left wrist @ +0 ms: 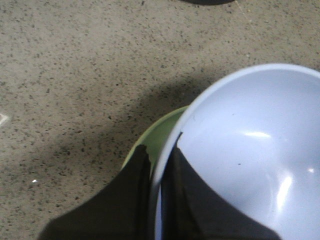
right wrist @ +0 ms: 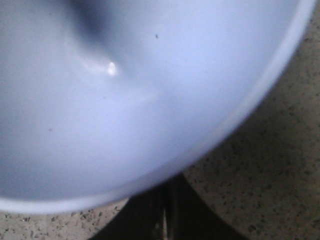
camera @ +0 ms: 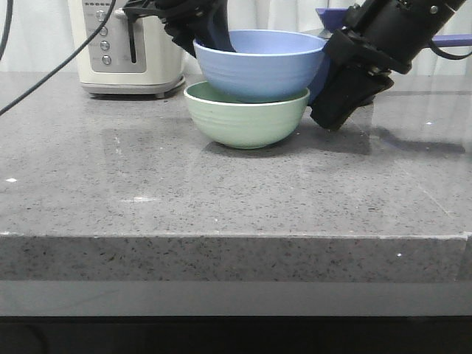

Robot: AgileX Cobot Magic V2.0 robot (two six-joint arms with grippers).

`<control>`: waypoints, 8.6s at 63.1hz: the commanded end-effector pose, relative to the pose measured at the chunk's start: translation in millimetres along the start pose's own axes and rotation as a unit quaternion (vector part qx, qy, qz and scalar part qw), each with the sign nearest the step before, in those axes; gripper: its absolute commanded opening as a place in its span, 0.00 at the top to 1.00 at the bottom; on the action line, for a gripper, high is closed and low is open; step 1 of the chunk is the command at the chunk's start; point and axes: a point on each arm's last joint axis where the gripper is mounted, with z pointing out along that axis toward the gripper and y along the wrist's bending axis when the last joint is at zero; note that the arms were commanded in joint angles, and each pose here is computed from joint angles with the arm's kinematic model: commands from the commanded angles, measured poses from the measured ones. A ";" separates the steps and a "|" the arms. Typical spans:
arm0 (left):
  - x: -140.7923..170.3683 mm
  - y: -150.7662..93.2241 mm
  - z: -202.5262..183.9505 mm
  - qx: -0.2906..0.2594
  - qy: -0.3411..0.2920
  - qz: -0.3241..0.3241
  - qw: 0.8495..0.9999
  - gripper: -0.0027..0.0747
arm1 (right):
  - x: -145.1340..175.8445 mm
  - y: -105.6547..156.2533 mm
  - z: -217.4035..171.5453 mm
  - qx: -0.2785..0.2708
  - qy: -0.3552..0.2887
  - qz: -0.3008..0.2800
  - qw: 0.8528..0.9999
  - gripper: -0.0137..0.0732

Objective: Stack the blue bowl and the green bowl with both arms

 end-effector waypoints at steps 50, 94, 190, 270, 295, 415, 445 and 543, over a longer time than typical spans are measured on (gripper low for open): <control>-17.7 -8.0 -30.9 0.002 -0.069 0.010 0.998 0.49 | -12.3 5.4 -18.9 0.007 -0.041 -0.006 0.999 0.92; -0.1 -7.0 -142.5 -0.069 -0.072 0.039 0.994 0.49 | -12.3 5.4 -18.9 0.007 -0.041 -0.006 0.999 0.92; 214.8 12.9 -249.4 -0.128 -0.176 -0.038 0.975 0.49 | 72.7 101.0 -190.3 0.178 -0.167 0.106 0.964 0.90; 211.6 12.9 -250.6 -0.128 -0.194 -0.035 0.972 0.99 | 166.2 144.3 -211.1 0.221 -0.257 0.143 0.930 0.90; 270.0 28.9 -243.8 -0.201 -0.362 -0.067 0.908 0.99 | 166.2 144.4 -211.0 0.220 -0.257 0.144 0.930 0.90; 377.2 45.4 -171.1 -0.275 -0.518 -0.075 0.806 0.99 | 166.3 144.4 -211.0 0.220 -0.257 0.144 0.930 0.90; 377.2 45.4 -171.1 -0.275 -0.518 -0.075 0.806 0.99 | 216.2 133.8 -176.6 0.317 -0.339 0.128 0.876 0.91; 377.1 45.4 -171.0 -0.275 -0.518 -0.075 0.807 0.99 | 272.3 118.8 -119.7 0.366 -0.526 0.134 0.756 0.92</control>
